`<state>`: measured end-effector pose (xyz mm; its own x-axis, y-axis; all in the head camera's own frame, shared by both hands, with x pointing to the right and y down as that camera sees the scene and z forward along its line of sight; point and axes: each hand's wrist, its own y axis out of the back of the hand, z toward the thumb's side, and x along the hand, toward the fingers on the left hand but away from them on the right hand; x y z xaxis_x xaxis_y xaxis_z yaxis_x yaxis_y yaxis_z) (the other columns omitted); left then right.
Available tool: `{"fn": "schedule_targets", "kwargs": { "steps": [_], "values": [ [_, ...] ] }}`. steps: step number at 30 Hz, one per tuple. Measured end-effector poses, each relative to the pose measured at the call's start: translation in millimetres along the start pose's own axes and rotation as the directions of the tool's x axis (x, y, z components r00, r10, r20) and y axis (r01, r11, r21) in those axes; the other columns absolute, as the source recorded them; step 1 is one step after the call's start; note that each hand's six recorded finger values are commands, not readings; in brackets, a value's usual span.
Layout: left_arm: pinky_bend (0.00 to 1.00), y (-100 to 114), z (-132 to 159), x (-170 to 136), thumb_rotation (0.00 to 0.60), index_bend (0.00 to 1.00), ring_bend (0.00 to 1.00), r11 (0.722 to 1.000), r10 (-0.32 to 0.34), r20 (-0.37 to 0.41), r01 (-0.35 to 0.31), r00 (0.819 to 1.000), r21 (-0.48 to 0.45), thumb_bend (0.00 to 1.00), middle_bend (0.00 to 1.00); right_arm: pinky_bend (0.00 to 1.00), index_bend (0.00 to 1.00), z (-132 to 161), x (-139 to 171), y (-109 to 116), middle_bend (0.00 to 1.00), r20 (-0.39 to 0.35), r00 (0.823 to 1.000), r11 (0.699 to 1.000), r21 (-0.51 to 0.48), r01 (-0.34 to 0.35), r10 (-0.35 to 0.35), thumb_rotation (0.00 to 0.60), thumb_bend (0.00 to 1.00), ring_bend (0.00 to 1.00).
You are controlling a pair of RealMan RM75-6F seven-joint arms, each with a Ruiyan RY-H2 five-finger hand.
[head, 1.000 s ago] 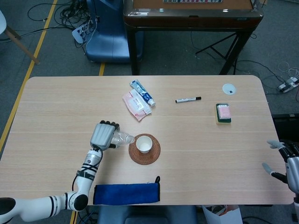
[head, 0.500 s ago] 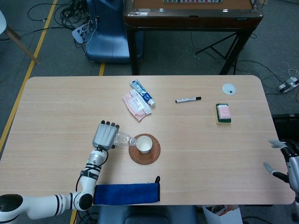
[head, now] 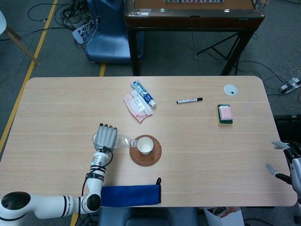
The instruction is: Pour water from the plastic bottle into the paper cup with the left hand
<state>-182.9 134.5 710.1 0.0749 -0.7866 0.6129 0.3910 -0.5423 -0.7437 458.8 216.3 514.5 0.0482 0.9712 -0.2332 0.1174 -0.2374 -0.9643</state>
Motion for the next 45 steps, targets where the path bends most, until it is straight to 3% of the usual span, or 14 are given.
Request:
{"fn": "schedule_targets", "kwargs": {
  "steps": [25, 45],
  "values": [
    [0.35, 14, 10, 0, 0.600, 0.72, 0.39, 0.983, -0.010, -0.052, 0.020, 0.999, 0.185, 0.12, 0.76, 0.41, 0.31, -1, -1, -1, 0.42, 0.001, 1.000, 1.000, -0.003, -0.006, 0.006, 0.600, 0.08, 0.26],
    [0.37, 18, 12, 1, 0.600, 0.72, 0.39, 0.963, -0.029, -0.088, 0.051, 0.996, 0.264, 0.12, 0.76, 0.41, 0.31, -2, -3, -3, 0.42, 0.006, 1.000, 1.000, -0.008, -0.017, 0.017, 0.600, 0.08, 0.26]
  ]
}}
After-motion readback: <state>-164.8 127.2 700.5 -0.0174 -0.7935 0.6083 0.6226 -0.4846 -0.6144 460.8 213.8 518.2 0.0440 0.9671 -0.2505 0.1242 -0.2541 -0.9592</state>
